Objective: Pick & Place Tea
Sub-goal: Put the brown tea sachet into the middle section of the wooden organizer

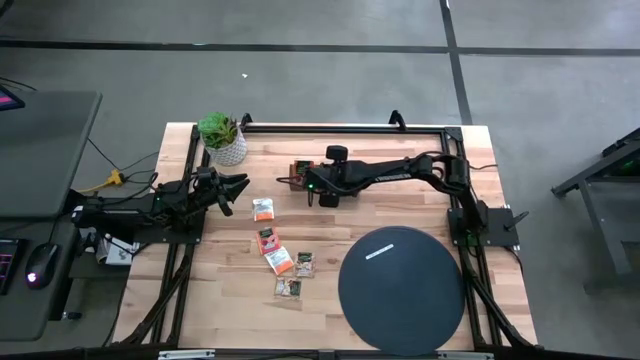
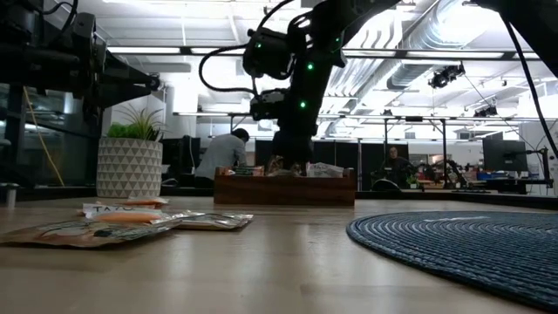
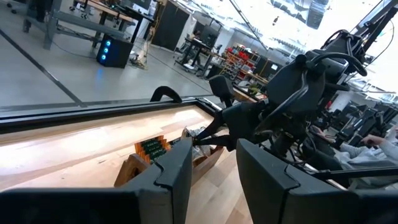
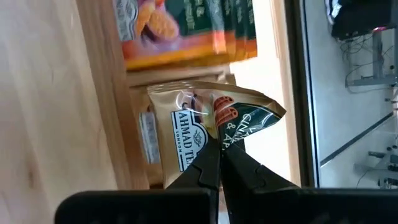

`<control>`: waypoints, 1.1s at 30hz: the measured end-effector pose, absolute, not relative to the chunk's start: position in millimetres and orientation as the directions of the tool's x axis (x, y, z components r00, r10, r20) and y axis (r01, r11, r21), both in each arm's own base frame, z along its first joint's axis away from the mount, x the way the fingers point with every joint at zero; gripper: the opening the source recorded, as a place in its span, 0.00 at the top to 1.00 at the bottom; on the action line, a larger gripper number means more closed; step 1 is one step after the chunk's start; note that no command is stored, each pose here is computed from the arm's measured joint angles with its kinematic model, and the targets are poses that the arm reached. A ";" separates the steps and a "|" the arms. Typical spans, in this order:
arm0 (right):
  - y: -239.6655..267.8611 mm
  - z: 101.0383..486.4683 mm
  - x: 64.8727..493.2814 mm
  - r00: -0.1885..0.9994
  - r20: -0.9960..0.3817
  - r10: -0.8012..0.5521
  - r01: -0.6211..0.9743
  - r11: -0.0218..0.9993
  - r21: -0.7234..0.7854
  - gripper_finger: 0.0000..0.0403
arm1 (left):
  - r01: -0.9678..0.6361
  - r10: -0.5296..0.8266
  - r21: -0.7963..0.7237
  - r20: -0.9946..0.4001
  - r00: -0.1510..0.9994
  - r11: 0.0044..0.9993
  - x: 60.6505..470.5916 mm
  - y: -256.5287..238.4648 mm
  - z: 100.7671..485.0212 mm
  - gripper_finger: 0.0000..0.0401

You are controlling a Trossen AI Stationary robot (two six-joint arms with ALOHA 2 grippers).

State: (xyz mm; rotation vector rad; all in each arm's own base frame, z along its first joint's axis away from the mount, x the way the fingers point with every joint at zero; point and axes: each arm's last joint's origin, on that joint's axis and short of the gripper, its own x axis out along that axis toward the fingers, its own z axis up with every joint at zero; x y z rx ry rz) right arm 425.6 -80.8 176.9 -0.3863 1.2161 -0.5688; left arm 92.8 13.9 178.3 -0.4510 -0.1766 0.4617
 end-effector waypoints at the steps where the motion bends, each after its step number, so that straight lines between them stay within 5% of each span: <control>1: -81.1 176.2 426.2 0.237 -0.763 -0.601 0.195 0.799 -0.569 1.00 | -0.389 0.466 -0.457 0.063 0.882 0.799 92.8 13.9 178.3 0.69; 8: -80.9 174.5 427.1 0.244 -0.770 -0.590 0.186 0.808 -0.560 0.98 | -0.389 0.466 -0.457 0.063 0.882 0.800 92.8 13.9 178.3 0.69; 24: -80.3 174.6 429.0 0.271 -0.781 -0.563 0.185 0.827 -0.531 0.71 | -0.390 0.466 -0.457 0.063 0.882 0.799 92.8 13.9 178.3 0.69; 33: -80.4 179.2 429.4 0.279 -0.773 -0.570 0.147 0.821 -0.552 0.67 | -0.390 0.466 -0.457 0.064 0.882 0.799 92.8 13.9 178.3 0.69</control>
